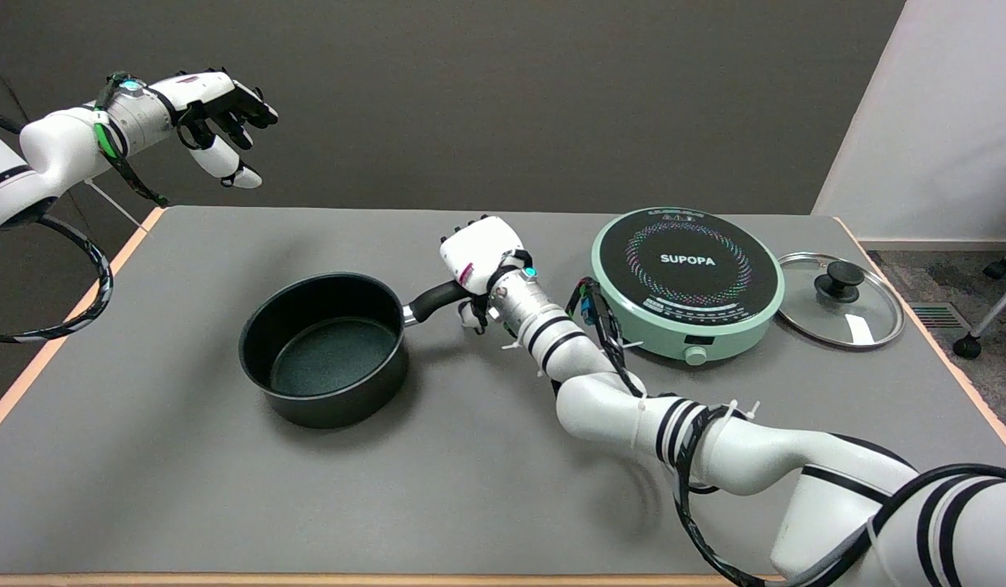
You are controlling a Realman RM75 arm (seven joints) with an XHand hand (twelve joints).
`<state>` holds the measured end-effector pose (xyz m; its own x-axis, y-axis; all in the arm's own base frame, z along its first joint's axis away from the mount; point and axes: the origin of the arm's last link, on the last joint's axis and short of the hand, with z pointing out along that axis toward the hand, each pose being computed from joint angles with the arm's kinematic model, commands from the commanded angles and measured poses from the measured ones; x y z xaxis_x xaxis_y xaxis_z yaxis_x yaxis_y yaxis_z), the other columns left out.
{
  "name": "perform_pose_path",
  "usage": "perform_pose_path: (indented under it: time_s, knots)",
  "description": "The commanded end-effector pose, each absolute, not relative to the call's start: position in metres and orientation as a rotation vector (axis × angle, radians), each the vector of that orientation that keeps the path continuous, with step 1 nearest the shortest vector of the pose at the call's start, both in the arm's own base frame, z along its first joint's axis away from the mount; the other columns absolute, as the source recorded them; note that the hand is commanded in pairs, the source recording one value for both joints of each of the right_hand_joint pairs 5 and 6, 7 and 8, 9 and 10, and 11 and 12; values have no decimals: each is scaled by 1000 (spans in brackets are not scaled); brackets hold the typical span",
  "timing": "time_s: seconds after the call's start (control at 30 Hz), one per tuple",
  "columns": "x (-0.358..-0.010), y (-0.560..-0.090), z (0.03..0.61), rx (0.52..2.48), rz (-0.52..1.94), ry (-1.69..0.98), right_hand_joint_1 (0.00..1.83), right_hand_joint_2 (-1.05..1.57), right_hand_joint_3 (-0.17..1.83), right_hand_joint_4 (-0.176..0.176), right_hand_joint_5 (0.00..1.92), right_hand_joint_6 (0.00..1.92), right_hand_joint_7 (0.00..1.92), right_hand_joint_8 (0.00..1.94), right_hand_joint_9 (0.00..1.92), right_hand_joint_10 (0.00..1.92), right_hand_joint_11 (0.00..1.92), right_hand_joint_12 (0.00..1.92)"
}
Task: Pick up the pot.
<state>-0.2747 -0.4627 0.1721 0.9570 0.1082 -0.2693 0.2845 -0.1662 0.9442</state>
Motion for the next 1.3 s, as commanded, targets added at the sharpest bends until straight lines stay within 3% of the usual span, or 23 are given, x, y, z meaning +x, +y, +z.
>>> perform_pose_path:
  time_s: [0.03,0.37,0.83,1.23,1.3]
  knots:
    - [-264,-469,169,1753,-136,291,1135,671,595,-59,1700,1700,1700,1700,1700,1700,1700,1700]
    - [-272,-469,168,1746,-155,269,1113,697,608,-40,1782,1782,1782,1782,1782,1782,1782,1782]
    - [-296,-465,184,1689,-92,76,1158,767,569,-75,1669,1669,1669,1669,1669,1669,1669,1669]
    - [-282,-465,187,1677,22,33,1182,796,536,-95,1628,1628,1628,1628,1628,1628,1628,1628]
    - [-278,-466,190,1676,34,32,1076,979,592,-100,1645,1645,1645,1645,1645,1645,1645,1645]
